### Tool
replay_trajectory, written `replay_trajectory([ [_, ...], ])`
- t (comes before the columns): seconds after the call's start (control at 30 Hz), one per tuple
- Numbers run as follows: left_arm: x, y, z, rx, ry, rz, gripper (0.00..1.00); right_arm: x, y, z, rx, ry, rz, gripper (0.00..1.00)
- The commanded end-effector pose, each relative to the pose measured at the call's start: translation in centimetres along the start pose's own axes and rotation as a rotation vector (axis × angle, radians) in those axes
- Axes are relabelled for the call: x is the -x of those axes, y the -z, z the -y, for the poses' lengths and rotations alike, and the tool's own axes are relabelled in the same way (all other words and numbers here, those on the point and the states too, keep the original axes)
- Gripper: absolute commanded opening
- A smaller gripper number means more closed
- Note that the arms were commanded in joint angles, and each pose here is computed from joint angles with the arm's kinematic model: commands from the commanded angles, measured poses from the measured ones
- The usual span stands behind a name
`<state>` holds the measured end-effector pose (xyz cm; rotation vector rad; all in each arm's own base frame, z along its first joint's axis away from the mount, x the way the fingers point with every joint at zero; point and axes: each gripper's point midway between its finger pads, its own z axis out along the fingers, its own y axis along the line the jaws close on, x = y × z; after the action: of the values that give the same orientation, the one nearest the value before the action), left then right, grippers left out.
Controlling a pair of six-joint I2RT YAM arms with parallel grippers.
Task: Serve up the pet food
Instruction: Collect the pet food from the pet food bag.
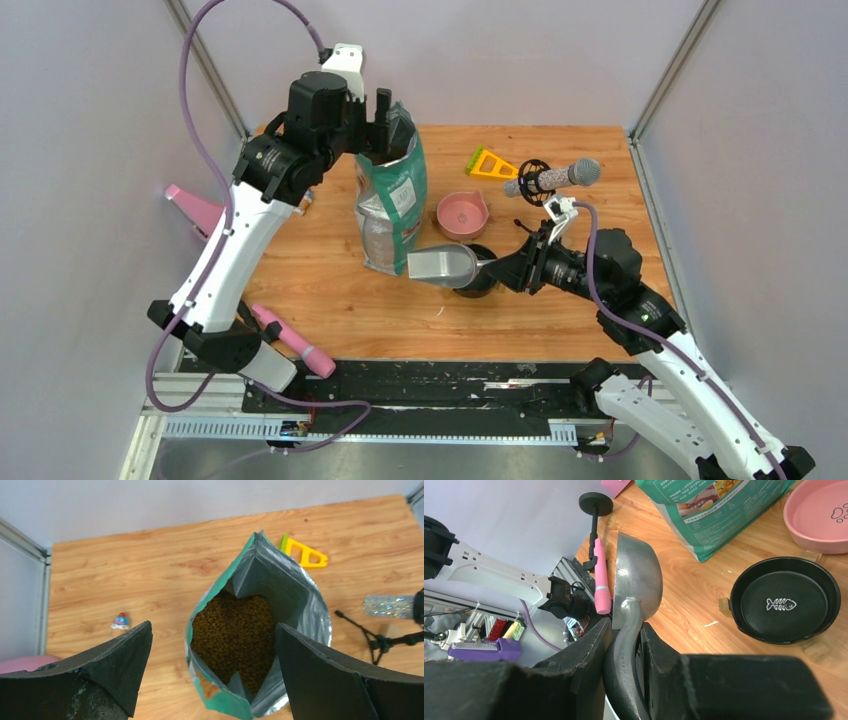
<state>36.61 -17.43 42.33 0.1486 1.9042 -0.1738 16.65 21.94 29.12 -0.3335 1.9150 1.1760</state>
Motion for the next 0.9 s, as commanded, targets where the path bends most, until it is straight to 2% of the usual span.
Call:
replay_trajectory([
  [0.0,-0.1,-0.5,-1.4,0.048,-0.139,-0.04,1.0,1.0,0.4,-1.5,0.069,0.057,0.034,0.0],
  [0.1,-1.0,-2.4,-2.0,0.066,-0.168,-0.097,1.0,0.4,0.2,-1.2,0.064,0.05,0.02,0.0],
  [0.3,-2.6,-5.2,-0.6,-0.065,-0.237,-0.192,1.0,-0.3,-0.3,-0.6,0.061,0.039,-0.004,0.0],
  [0.4,-3.0,-6.2,-0.6,-0.066,-0.282,-0.21,1.0,-0.3,-0.7,-0.5,0.059,0.036,-0.016,0.0],
  [0.47,-3.0,-6.8,-1.0,-0.038,-0.294,-0.224,0.94,-0.3,-0.9,-0.4,0.059,0.032,-0.02,0.0],
  [0.53,-2.9,-7.1,-1.5,-0.005,-0.305,-0.229,0.79,-0.2,-1.1,-0.4,0.061,0.027,-0.023,0.0],
  [0.57,-3.1,-7.3,-1.9,0.013,-0.317,-0.239,0.61,-0.2,-1.2,-0.5,0.064,0.026,-0.026,0.0],
  [0.6,-3.1,-7.4,-2.0,0.022,-0.324,-0.24,0.37,-0.2,-1.2,-0.6,0.069,0.026,-0.029,0.0],
  [0.63,-3.0,-7.4,-2.5,0.047,-0.33,-0.238,0.24,-0.2,-1.3,-0.7,0.072,0.025,-0.033,0.0],
  [0.67,-2.7,-7.3,-2.8,0.066,-0.33,-0.229,0.05,0.0,-1.3,-0.8,0.074,0.027,-0.03,0.0],
  [0.73,-1.7,-7.0,-3.9,0.137,-0.332,-0.194,0.0,0.1,-1.3,-0.8,0.074,0.029,-0.027,0.0],
  [0.87,1.8,-5.2,-6.8,0.295,-0.365,-0.075,0.0,0.4,-1.3,-0.9,0.073,0.032,-0.02,0.0],
])
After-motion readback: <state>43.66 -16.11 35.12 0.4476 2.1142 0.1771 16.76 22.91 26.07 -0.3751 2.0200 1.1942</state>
